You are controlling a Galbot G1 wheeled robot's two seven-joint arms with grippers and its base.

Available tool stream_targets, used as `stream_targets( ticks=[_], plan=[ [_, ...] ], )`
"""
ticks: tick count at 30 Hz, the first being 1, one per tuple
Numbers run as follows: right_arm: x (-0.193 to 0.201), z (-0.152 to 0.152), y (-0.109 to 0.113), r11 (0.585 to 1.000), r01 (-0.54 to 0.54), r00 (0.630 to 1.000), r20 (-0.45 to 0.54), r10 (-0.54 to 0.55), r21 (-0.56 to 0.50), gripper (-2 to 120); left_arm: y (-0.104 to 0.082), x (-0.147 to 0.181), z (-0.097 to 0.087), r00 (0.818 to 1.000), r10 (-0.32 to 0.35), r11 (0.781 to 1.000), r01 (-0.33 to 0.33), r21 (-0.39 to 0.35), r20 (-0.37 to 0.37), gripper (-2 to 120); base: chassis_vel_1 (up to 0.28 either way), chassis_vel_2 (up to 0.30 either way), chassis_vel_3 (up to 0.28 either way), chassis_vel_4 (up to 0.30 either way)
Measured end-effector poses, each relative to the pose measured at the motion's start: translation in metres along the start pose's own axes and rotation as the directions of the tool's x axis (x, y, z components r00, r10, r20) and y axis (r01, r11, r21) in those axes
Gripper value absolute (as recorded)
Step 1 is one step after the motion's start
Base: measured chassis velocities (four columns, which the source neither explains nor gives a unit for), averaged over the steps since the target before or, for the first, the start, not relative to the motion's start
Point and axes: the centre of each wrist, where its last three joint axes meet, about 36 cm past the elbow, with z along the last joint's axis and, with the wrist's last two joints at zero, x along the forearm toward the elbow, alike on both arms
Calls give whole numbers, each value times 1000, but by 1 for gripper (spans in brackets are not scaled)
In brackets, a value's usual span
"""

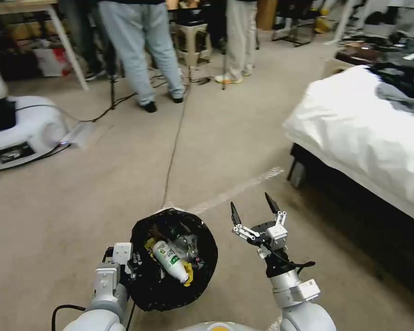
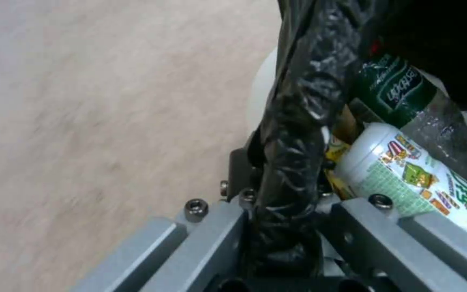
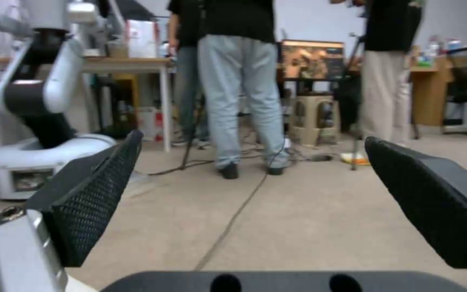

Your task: Pick up the trash bin, then pick up the garbage from the floor and place it into the trash bin.

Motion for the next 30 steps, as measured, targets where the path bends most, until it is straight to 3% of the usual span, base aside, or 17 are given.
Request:
stream_targets(
  ticks=[20,30],
  plan=[
    [2,2,1,1000,-2,1000,-4,2,0,99,-2,0,1,1000,9,1000,-9,9,8,0,125,122,124,124],
    [3,2,2,1000,-5,1000,-3,5,-1,99,-4,-1,2,1000,20,1000,-20,13,21,0,27,34,36,30]
  ],
)
